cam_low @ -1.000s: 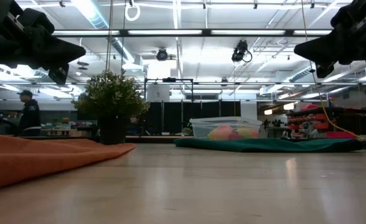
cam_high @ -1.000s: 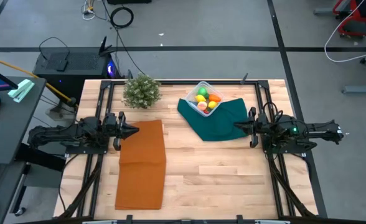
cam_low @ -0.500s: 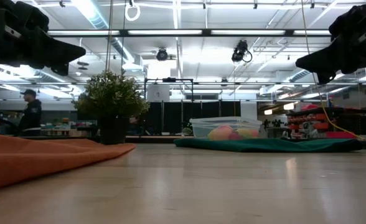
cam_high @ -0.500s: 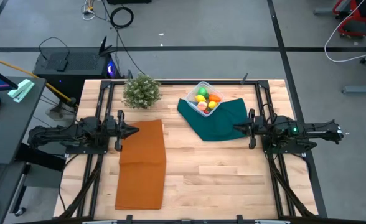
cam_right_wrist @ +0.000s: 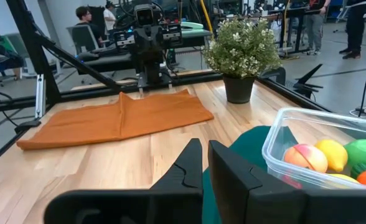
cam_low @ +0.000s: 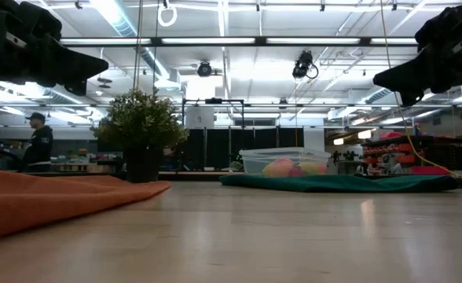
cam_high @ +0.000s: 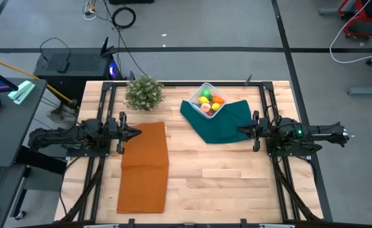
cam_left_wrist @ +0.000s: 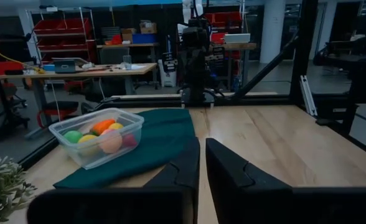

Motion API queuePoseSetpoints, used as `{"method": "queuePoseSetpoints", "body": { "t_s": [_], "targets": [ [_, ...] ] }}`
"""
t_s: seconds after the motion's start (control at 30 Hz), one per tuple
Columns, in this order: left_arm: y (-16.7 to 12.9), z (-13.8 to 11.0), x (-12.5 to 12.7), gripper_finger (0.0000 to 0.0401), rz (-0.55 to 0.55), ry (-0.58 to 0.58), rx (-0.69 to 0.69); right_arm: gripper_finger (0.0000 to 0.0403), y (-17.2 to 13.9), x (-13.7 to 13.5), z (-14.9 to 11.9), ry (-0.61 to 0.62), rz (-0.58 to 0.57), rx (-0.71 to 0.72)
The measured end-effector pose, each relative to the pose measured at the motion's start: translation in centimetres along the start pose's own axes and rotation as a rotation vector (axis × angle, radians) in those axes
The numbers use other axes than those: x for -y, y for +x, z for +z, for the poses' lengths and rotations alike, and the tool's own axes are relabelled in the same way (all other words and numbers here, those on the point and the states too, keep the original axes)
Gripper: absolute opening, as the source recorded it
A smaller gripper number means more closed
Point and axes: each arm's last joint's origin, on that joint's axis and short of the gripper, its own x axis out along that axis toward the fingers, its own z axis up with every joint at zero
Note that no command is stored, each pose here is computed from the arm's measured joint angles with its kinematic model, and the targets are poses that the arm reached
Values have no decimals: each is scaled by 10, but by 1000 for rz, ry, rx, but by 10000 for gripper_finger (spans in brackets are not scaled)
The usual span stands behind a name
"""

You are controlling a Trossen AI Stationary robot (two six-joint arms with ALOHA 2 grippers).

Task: Pick and placing Produce into tupperware
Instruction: Return to Home Position

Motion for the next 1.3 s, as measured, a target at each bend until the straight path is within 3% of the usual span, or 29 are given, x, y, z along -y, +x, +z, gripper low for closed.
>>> {"method": "queuePoseSetpoints", "body": {
  "t_s": [0.27,1.3],
  "targets": [
    [0,0,0,21,0,0,0,0,0,0,0,0,0,0],
    [0,0,0,35,0,-1,0,0,0,0,0,1,0,0]
  ]
}}
